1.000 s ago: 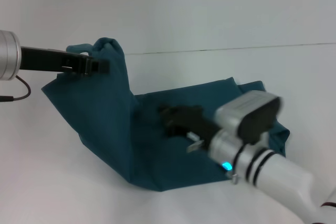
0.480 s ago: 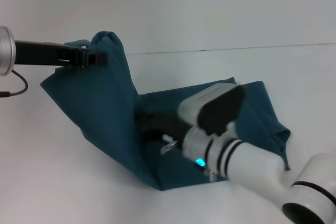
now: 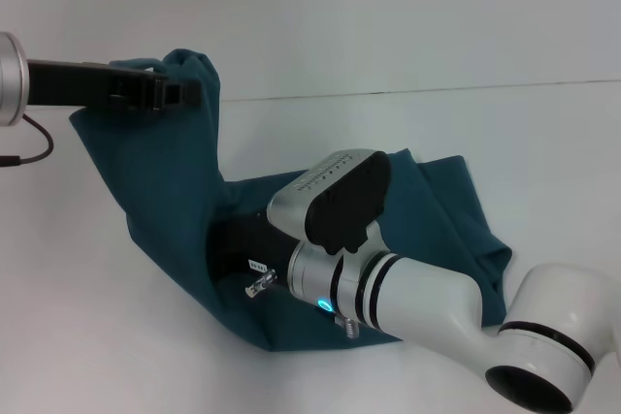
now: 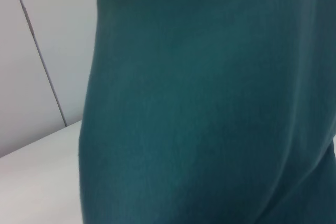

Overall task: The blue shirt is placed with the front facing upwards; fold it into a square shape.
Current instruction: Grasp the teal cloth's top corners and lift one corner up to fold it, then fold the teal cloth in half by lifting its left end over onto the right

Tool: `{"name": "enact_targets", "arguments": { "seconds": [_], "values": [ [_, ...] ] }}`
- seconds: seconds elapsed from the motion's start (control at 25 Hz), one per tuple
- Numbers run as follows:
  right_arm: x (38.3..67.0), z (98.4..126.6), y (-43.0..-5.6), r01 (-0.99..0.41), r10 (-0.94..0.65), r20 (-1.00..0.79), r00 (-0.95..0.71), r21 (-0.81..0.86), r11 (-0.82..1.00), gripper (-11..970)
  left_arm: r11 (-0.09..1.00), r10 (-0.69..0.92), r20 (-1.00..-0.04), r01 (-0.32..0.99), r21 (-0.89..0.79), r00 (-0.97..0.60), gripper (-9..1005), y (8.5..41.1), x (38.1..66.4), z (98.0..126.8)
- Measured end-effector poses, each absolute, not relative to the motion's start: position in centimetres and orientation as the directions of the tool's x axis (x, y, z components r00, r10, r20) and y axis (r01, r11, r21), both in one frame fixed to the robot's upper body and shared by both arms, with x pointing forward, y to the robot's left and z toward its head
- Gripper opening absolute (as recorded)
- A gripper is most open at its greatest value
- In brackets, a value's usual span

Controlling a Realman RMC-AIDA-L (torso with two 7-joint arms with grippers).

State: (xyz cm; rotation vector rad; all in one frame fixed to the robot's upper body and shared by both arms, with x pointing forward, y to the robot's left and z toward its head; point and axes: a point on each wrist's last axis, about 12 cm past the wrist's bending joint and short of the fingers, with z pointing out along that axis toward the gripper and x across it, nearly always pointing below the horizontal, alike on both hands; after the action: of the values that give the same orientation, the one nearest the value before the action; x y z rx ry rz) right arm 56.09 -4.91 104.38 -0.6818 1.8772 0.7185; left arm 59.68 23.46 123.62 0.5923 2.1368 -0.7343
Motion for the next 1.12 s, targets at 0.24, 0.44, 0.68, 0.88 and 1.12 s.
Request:
{"name": "enact_targets", "arguments": {
  "seconds": [0.24,0.44,0.68,0.88,1.12],
  "values": [
    [55.6,104.4,-4.5,-0.744,-0.159,-0.921,-0.357,0.177,0.645,5,0.719,0.163,-0.798,0.623,-0.307,-0.581,36,23.4,59.7,123.7],
    [55.1,104.0,-6.0,-0.724,-0.099,-0.932,-0.349,0.201,0.66,8,0.72,0.149,-0.801,0.62,-0.313,-0.579,36,23.5,59.7,123.6],
    [55.1,102.9,-10.4,-0.606,0.049,-0.931,-0.363,0.275,0.746,12,0.73,0.138,-0.801,0.607,-0.315,-0.582,37,23.9,59.6,123.4],
    [54.0,102.2,-9.9,-0.638,0.024,-0.919,-0.394,0.292,0.712,15,0.732,0.135,-0.803,0.604,-0.314,-0.581,37,24.0,59.6,123.4],
    [52.8,102.6,-6.9,-0.725,-0.067,-0.914,-0.401,0.272,0.632,19,0.731,0.136,-0.804,0.607,-0.313,-0.579,36,23.9,59.7,123.5]
  ]
}}
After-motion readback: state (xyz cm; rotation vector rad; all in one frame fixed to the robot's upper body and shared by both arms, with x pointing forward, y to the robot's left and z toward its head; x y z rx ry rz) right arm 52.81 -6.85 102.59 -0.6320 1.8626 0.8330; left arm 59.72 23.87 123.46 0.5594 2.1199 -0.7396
